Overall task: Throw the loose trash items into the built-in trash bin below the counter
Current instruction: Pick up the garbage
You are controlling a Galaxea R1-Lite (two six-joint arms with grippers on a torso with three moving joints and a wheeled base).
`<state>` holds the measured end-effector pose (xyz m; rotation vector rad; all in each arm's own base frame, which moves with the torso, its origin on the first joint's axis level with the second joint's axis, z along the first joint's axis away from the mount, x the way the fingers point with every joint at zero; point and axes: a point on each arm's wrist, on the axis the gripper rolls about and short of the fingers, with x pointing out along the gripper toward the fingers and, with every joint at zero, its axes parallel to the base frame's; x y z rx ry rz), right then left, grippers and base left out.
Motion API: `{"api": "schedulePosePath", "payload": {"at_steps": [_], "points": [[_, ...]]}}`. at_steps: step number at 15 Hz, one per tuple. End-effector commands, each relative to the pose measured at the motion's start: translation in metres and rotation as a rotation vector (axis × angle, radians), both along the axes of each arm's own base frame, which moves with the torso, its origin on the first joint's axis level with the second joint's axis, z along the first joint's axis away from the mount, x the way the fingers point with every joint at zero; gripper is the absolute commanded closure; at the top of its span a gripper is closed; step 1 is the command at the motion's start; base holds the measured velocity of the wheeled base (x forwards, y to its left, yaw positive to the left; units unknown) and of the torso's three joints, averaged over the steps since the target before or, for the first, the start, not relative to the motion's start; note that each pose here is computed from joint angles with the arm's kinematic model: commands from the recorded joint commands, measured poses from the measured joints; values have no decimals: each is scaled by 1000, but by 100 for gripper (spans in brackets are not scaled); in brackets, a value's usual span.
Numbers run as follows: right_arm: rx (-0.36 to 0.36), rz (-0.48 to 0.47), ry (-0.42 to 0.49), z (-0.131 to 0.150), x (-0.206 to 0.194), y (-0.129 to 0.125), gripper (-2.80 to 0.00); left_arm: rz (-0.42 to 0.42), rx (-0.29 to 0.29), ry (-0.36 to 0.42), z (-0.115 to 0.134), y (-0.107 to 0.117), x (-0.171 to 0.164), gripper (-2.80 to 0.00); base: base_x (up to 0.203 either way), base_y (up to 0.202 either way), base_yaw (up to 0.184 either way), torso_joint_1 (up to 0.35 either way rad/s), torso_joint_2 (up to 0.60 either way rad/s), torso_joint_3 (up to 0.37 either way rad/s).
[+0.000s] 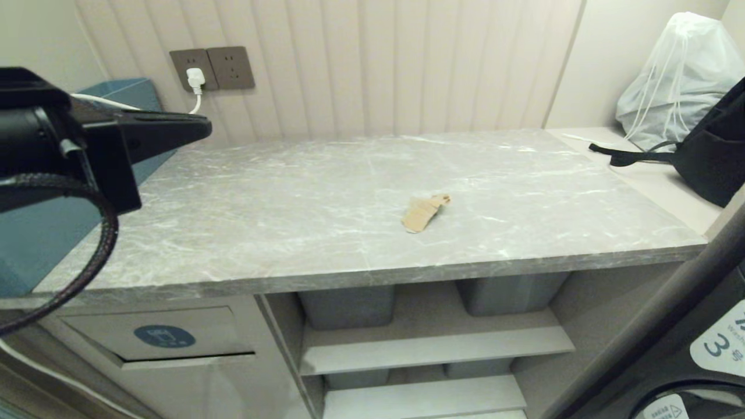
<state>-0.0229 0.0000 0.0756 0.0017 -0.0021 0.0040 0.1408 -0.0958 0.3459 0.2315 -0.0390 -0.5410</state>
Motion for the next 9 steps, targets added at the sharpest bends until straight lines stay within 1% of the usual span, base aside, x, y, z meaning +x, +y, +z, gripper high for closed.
{"api": "schedulePosePath", "payload": {"at_steps": [1, 2, 4, 6, 7, 8, 9], "points": [[0, 1, -1, 0, 0, 0, 0, -36, 13, 24, -5, -6, 7, 0, 122, 0, 0, 10, 6, 4], [0, 1, -1, 0, 0, 0, 0, -97, 20, 46, -8, -13, 13, 0, 0, 0, 0, 0, 0, 0], [0, 1, -1, 0, 0, 0, 0, -180, 37, 113, -19, -31, 30, 0, 0, 0, 0, 0, 0, 0], [0, 1, -1, 0, 0, 0, 0, -227, 76, 208, -33, -53, 46, 0, 0, 0, 0, 0, 0, 0], [0, 1, -1, 0, 0, 0, 0, -240, 95, 245, -39, -64, 55, -193, 0, 0, 0, 0, 0, 0], [0, 1, -1, 0, 0, 0, 0, -249, 110, 272, -45, -75, 66, -280, 0, 0, 0, 0, 0, 0], [0, 1, -1, 0, 0, 0, 0, -255, 120, 288, -49, -89, 80, -280, 0, 0, 0, 0, 0, 0]]}}
